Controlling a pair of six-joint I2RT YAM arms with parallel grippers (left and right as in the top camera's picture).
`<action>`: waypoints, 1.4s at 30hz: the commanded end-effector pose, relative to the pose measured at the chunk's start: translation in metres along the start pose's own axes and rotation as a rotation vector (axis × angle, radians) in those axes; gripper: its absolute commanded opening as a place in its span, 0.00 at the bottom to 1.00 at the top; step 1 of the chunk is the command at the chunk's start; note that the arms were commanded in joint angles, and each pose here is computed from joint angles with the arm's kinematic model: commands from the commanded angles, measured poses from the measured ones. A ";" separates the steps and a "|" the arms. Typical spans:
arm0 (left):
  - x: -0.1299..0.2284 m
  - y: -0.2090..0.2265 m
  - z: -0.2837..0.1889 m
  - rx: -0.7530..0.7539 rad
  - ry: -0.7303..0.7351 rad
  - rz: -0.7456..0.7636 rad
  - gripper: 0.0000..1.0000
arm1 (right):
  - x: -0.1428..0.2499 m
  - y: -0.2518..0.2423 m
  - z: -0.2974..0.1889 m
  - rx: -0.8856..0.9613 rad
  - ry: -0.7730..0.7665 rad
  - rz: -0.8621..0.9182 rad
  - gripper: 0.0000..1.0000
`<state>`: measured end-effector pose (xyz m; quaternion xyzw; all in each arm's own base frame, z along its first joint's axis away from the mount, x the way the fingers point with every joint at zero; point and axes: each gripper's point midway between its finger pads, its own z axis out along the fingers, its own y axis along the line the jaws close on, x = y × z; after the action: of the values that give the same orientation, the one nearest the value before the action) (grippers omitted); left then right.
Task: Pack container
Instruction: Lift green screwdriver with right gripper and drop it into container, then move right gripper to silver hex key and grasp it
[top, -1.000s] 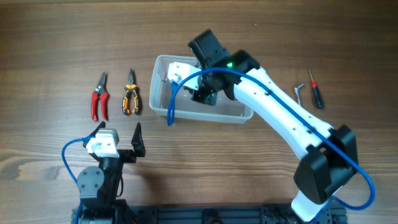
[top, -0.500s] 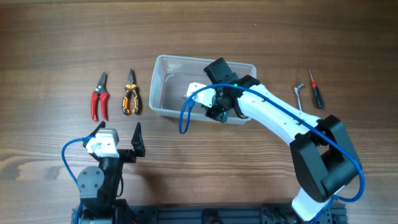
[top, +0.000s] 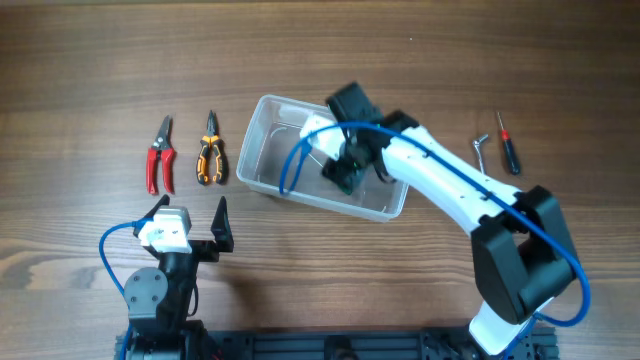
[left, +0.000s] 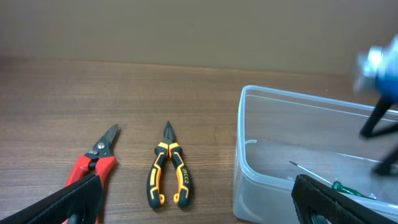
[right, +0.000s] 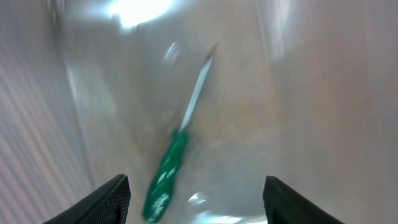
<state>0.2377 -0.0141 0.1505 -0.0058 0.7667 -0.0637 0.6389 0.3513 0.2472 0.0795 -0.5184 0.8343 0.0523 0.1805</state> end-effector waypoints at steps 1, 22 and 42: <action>0.001 0.000 0.000 0.001 -0.004 0.016 1.00 | -0.046 -0.044 -0.060 0.111 -0.099 0.186 0.59; 0.001 0.000 0.000 0.001 -0.004 0.016 1.00 | 0.241 -0.144 -0.101 0.129 0.334 1.053 0.30; 0.001 0.000 0.000 0.001 -0.004 0.016 1.00 | 0.264 -0.140 -0.047 0.140 0.325 0.924 0.31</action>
<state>0.2377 -0.0141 0.1504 -0.0058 0.7668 -0.0637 0.6387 0.3590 -0.0542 0.0516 -0.0704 0.9962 -0.0115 0.0491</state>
